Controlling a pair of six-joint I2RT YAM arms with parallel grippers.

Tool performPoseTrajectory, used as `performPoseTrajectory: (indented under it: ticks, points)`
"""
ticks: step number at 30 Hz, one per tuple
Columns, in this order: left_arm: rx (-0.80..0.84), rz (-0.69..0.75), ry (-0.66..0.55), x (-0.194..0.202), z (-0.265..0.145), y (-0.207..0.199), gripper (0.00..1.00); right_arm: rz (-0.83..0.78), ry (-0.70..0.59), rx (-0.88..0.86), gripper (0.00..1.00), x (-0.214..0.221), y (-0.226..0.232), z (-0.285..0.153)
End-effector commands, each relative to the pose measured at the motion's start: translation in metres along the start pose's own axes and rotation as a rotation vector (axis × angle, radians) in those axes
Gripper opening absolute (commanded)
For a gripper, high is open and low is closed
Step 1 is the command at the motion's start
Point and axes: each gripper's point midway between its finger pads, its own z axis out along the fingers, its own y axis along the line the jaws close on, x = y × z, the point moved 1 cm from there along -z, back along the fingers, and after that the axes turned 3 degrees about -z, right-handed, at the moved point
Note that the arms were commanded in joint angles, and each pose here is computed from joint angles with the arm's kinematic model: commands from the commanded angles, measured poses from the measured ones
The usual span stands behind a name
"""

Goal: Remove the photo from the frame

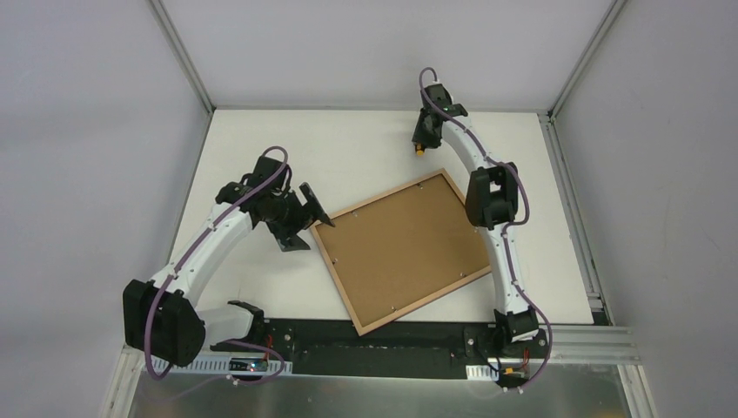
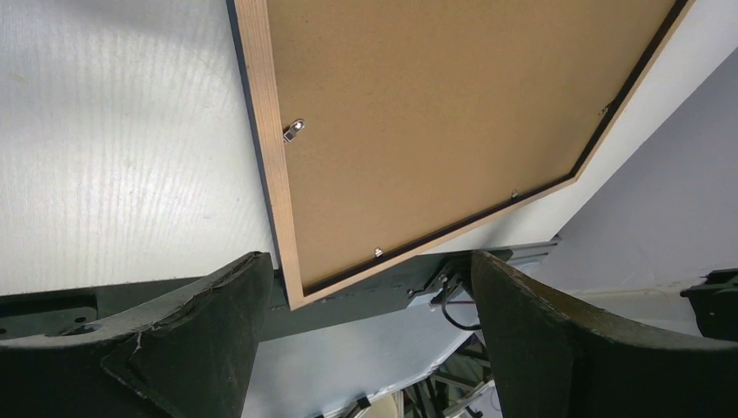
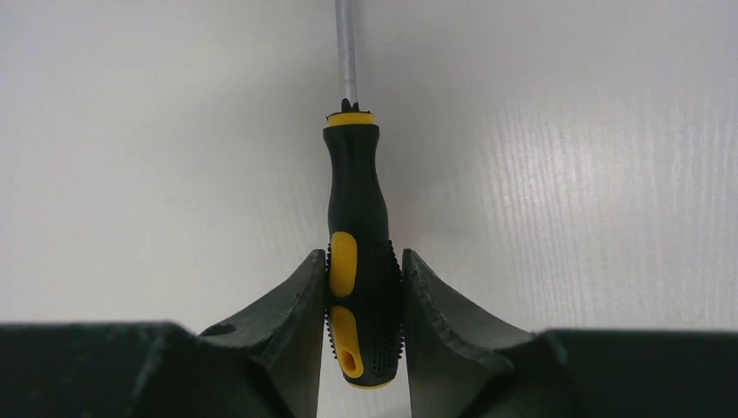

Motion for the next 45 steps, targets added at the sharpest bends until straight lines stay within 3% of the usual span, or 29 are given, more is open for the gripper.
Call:
performPoseTrajectory:
  ticks: [1, 5, 11, 17, 24, 28, 34, 42, 45]
  points:
    - [0.071, -0.027, -0.001, 0.009, -0.018, -0.013, 0.87, 0.142, -0.11, -0.186, 0.0, -0.06, 0.03, -0.077]
    - [0.101, -0.043, -0.018, 0.012, -0.025, -0.014, 0.87, 0.234, 0.0, -0.353, 0.0, -0.043, 0.05, -0.123]
    - [0.176, -0.085, -0.017, 0.013, -0.029, -0.026, 0.88, 0.253, 0.343, -0.587, 0.0, 0.069, 0.078, -0.192]
    - [0.284, -0.162, 0.025, 0.016, -0.025, -0.05, 0.9, 0.15, 0.452, -0.719, 0.0, 0.184, 0.077, -0.273]
    - [0.363, -0.262, 0.115, 0.032, -0.008, -0.082, 0.93, 0.017, 0.496, -0.818, 0.0, 0.287, 0.068, -0.308]
    - [0.351, -0.295, 0.115, 0.039, 0.001, -0.091, 0.92, -0.057, 0.422, -0.819, 0.0, 0.305, 0.065, -0.317]
    - [0.302, -0.397, 0.137, 0.045, 0.019, -0.091, 0.91, -0.077, 0.301, -0.813, 0.0, 0.293, 0.058, -0.326]
    - [0.248, -0.407, 0.225, 0.058, 0.037, -0.111, 0.92, -0.114, 0.268, -0.863, 0.0, 0.28, 0.071, -0.341]
    - [0.228, -0.37, 0.246, 0.065, 0.047, -0.118, 0.81, -0.127, 0.253, -0.867, 0.0, 0.274, 0.073, -0.346]
